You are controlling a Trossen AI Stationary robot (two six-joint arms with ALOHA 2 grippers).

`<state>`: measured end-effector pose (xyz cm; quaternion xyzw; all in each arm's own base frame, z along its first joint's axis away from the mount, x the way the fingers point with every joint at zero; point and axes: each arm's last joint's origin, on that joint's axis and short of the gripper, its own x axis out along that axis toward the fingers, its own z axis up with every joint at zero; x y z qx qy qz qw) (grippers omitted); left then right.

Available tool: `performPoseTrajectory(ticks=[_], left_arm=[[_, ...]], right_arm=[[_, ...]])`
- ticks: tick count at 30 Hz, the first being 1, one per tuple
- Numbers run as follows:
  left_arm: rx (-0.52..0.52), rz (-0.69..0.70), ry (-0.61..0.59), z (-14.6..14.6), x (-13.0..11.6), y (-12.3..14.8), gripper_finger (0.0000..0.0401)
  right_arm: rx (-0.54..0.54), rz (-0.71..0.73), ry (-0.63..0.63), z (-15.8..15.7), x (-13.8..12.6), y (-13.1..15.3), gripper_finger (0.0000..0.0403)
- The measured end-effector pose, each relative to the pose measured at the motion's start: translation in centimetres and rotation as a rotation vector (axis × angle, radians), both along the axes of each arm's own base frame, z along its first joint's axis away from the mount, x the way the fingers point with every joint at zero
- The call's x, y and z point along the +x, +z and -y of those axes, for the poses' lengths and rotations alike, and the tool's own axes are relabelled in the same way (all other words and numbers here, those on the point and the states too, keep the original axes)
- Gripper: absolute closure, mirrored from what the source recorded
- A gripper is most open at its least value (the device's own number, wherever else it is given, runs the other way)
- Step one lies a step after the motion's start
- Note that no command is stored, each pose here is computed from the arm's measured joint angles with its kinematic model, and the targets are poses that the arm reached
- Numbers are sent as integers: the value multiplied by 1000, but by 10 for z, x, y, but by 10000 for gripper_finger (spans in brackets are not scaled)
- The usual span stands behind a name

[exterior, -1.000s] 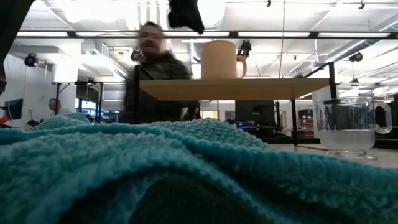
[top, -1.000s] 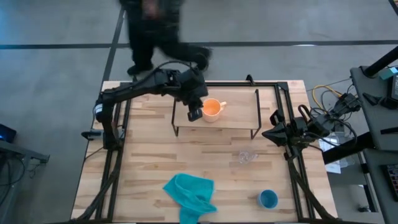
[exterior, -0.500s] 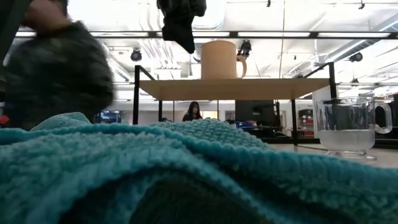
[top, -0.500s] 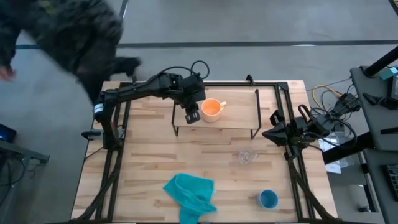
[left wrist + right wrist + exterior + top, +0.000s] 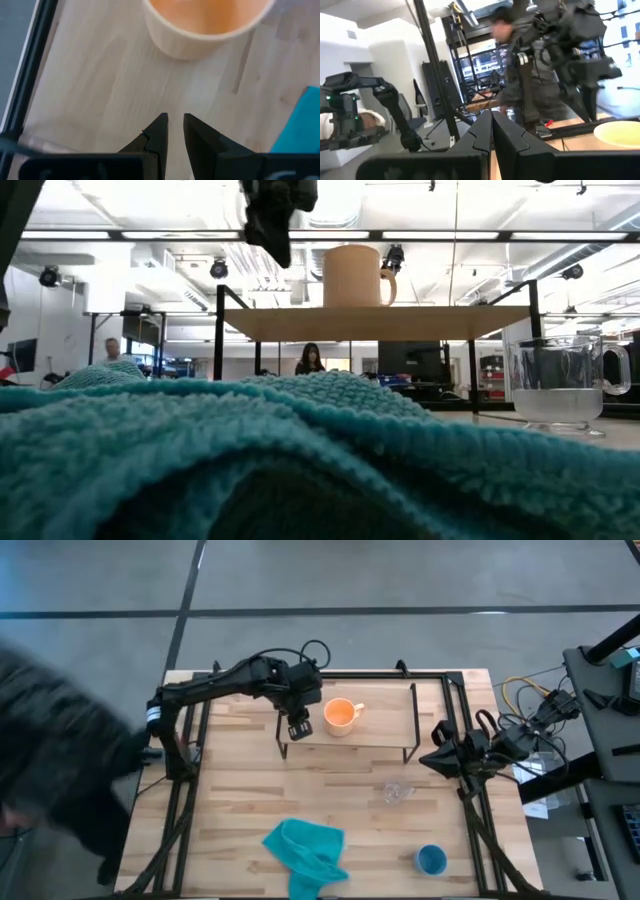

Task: Stack small to large cups/mugs on shelf
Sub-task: Put the transparent mug on the shelf

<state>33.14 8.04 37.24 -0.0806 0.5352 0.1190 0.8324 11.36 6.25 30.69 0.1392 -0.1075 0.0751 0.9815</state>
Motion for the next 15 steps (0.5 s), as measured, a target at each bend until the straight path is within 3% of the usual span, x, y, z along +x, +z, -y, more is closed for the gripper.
performPoseTrajectory(ticks=[9,15], left_arm=[[-65,166,49,12,-38,42,353],[-64,252,42,19,-62,64,353]], right_arm=[[59,-9,12,-2,2,9,391],[-88,-155,7,-11,16,49,360]])
